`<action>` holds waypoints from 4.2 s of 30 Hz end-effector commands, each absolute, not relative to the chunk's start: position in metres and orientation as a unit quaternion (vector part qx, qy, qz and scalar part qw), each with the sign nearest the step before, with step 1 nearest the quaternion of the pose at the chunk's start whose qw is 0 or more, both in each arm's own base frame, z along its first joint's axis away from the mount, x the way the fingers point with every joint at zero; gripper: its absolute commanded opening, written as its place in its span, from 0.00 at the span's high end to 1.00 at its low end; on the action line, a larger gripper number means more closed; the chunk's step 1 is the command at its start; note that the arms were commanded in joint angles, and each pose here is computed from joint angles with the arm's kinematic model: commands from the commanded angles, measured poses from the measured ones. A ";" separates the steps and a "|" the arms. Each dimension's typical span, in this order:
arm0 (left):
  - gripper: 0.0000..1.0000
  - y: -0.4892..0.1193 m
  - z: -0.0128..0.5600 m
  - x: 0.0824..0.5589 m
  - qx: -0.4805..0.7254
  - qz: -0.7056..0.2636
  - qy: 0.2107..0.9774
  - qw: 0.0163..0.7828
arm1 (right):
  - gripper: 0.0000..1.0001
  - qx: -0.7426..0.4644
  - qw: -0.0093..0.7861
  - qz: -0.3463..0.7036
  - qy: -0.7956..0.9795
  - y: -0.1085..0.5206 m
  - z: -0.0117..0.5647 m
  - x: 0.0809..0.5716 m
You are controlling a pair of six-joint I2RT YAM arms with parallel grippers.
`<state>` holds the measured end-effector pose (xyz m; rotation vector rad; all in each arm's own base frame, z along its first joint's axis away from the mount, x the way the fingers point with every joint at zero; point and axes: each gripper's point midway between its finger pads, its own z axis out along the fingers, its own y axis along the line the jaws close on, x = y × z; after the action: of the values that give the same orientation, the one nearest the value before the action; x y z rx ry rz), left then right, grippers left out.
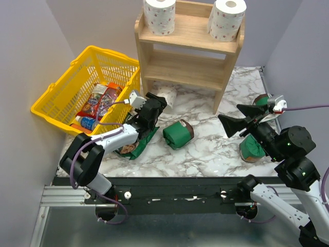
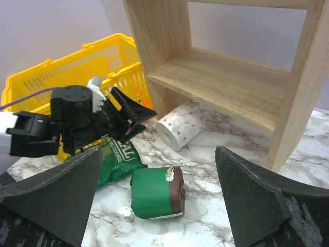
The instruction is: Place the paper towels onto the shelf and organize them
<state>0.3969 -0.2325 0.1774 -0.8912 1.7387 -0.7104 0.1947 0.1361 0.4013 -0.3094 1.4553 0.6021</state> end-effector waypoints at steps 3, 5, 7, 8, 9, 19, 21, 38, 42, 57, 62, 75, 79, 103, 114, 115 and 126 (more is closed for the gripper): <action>0.23 -0.241 0.155 0.409 -0.407 -0.320 0.698 0.494 | 0.02 -0.152 0.700 0.289 0.635 0.140 0.409 0.185; 0.21 -0.245 0.149 0.413 -0.402 -0.321 0.697 0.500 | 0.02 -0.152 0.701 0.288 0.635 0.139 0.409 0.185; 0.20 -0.247 0.147 0.415 -0.390 -0.324 0.698 0.506 | 0.02 -0.152 0.701 0.288 0.635 0.139 0.408 0.184; 0.20 -0.251 0.148 0.417 -0.386 -0.334 0.693 0.509 | 0.02 -0.153 0.700 0.288 0.635 0.139 0.408 0.185; 0.20 -0.252 0.148 0.418 -0.383 -0.338 0.691 0.512 | 0.02 -0.152 0.700 0.288 0.636 0.139 0.407 0.185; 0.23 -0.256 0.126 0.425 -0.388 -0.336 0.691 0.509 | 0.02 -0.154 0.697 0.289 0.638 0.142 0.405 0.188; 0.23 -0.250 0.122 0.425 -0.401 -0.327 0.688 0.509 | 0.02 -0.153 0.697 0.289 0.638 0.142 0.405 0.188; 0.24 -0.239 0.095 0.437 -0.432 -0.318 0.674 0.508 | 0.02 -0.153 0.704 0.284 0.633 0.140 0.406 0.188; 0.25 -0.235 0.090 0.440 -0.441 -0.318 0.666 0.510 | 0.02 -0.155 0.707 0.279 0.631 0.138 0.406 0.187; 0.29 -0.242 0.096 0.458 -0.408 -0.359 0.639 0.545 | 0.02 -0.160 0.701 0.274 0.639 0.142 0.397 0.192; 0.34 -0.243 0.093 0.462 -0.410 -0.372 0.630 0.544 | 0.02 -0.162 0.701 0.270 0.640 0.142 0.396 0.194; 0.67 -0.237 0.140 0.450 -0.336 -0.375 0.624 0.597 | 0.02 -0.165 0.699 0.277 0.639 0.145 0.400 0.195; 0.71 -0.238 0.166 0.443 -0.299 -0.366 0.637 0.609 | 0.02 -0.162 0.707 0.272 0.632 0.140 0.404 0.191; 0.78 -0.264 0.361 0.308 0.102 -0.162 0.758 0.624 | 0.01 -0.156 0.759 0.255 0.579 0.100 0.462 0.145; 0.78 -0.266 0.517 0.297 0.259 -0.105 0.608 0.743 | 0.01 -0.166 0.769 0.254 0.563 0.088 0.473 0.124; 0.78 -0.267 0.524 0.299 0.264 -0.096 0.597 0.751 | 0.01 -0.165 0.771 0.253 0.560 0.086 0.475 0.122; 0.78 -0.315 0.579 0.333 0.309 -0.041 0.509 0.802 | 0.01 -0.155 0.781 0.235 0.557 0.077 0.481 0.122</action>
<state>0.3267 -0.2984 0.5520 0.6115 1.2147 -0.1416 0.1267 0.0854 0.4790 -0.3457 1.2012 0.5321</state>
